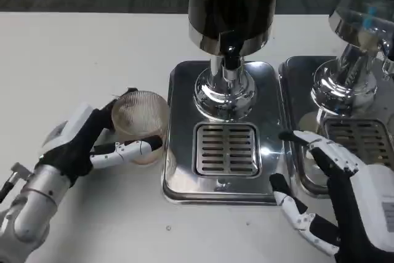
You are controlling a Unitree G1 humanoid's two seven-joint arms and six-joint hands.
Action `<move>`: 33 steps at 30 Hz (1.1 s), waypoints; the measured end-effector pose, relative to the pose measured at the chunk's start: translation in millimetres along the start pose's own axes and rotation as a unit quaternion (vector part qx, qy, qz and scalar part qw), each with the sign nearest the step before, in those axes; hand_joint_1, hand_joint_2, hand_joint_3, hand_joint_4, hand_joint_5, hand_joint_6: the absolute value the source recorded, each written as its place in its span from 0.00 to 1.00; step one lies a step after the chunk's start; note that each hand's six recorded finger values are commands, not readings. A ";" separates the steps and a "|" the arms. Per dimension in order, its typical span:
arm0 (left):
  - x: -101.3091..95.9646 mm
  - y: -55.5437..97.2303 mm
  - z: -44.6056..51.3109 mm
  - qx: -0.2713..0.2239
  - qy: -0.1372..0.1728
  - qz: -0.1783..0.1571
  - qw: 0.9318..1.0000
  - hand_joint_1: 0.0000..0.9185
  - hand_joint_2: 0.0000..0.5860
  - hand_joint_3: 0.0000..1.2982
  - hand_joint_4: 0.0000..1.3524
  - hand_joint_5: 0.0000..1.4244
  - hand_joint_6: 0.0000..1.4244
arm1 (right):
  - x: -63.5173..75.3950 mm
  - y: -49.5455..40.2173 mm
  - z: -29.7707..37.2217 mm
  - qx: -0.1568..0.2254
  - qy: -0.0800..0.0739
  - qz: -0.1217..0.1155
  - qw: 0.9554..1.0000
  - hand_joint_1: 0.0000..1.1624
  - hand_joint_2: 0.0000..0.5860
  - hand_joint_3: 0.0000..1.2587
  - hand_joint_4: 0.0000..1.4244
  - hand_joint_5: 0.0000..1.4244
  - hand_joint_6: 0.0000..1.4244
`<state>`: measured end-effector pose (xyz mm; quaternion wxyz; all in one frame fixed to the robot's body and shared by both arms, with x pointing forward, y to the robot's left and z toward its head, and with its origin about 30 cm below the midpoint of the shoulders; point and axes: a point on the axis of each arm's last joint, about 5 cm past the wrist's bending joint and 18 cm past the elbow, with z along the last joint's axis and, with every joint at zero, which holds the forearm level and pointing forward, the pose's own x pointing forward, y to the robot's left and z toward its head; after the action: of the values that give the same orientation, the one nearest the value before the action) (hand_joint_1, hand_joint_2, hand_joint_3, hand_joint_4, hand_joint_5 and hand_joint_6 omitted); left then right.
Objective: Grasp the cup under the faucet to collect the drink, then remove the cup.
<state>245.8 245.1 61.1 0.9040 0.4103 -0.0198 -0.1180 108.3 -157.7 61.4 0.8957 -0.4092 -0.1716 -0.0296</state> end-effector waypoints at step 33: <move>1.3 -6.5 1.5 0.027 0.000 0.034 0.999 0.42 0.25 0.36 0.40 0.53 0.59 | 2.1 0.1 -0.1 0.008 0.003 -0.006 1.000 0.37 0.65 0.28 0.22 0.24 0.30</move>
<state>245.6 239.6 57.2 0.8961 0.4339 -0.0367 -0.0864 110.3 -157.5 62.0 0.8995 -0.4004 -0.1713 -0.0350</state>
